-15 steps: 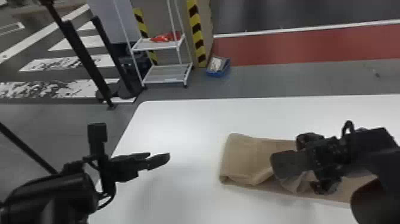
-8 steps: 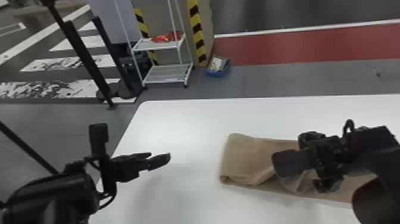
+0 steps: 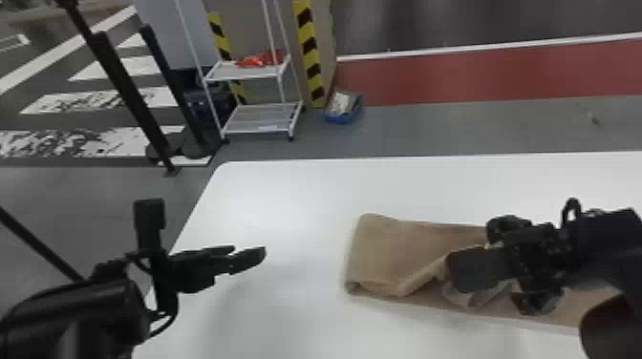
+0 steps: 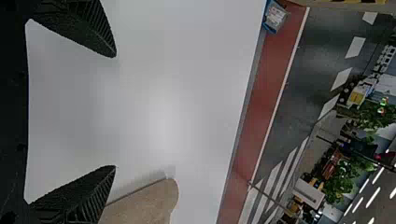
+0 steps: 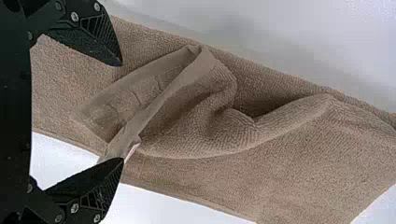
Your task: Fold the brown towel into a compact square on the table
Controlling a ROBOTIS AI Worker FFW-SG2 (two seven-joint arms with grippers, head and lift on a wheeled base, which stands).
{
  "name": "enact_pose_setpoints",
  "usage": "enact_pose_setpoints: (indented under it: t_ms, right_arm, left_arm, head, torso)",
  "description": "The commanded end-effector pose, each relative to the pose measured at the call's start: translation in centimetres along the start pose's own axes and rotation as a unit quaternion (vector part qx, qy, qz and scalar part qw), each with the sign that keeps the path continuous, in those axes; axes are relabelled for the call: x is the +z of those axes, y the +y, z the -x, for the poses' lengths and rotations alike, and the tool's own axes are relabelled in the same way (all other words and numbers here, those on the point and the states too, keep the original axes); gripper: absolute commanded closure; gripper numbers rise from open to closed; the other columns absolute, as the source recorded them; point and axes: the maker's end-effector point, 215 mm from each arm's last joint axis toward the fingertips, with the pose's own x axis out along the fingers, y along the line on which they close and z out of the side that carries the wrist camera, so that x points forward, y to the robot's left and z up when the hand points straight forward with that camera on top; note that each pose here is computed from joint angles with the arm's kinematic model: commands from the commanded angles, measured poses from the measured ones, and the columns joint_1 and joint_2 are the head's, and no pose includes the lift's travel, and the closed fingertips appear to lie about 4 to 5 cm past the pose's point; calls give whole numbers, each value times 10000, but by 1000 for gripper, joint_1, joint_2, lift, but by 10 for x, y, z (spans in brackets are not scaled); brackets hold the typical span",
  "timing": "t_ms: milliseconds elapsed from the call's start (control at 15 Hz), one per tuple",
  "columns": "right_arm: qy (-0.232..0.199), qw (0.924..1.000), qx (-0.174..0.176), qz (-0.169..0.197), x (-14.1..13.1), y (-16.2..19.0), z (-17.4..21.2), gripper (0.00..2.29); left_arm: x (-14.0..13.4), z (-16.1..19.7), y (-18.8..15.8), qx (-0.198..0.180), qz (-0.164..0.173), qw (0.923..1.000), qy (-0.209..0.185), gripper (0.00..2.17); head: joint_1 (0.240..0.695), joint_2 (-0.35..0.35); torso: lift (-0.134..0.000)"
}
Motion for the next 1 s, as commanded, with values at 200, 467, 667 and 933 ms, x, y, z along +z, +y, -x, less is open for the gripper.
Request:
enact_pose_setpoints:
  t_ms: [200, 467, 667, 933]
  right_arm:
    - [34, 10000, 25, 5, -3, 0, -1, 205]
    - [59, 9999, 26, -117, -5, -5, -3, 556]
    - [-140, 9995, 9, -281, 3, -10, 0, 1210]
    - [-259, 9987, -34, -434, 4, -13, 5, 2256]
  left_arm:
    - [-2, -3, -1, -2, 16, 10000, 30, 19]
    - [-4, -3, 1, 7, 30, 10000, 44, 19]
    - [-6, -4, 2, 3, 33, 10000, 53, 19]
    - [-4, -5, 4, 9, -26, 10000, 24, 19]
  head:
    - [695, 244]
    - [695, 240]
    - [695, 241]
    - [695, 251]
  torso:
    - [-124]
    - [-124]
    - [-124]
    - [-124]
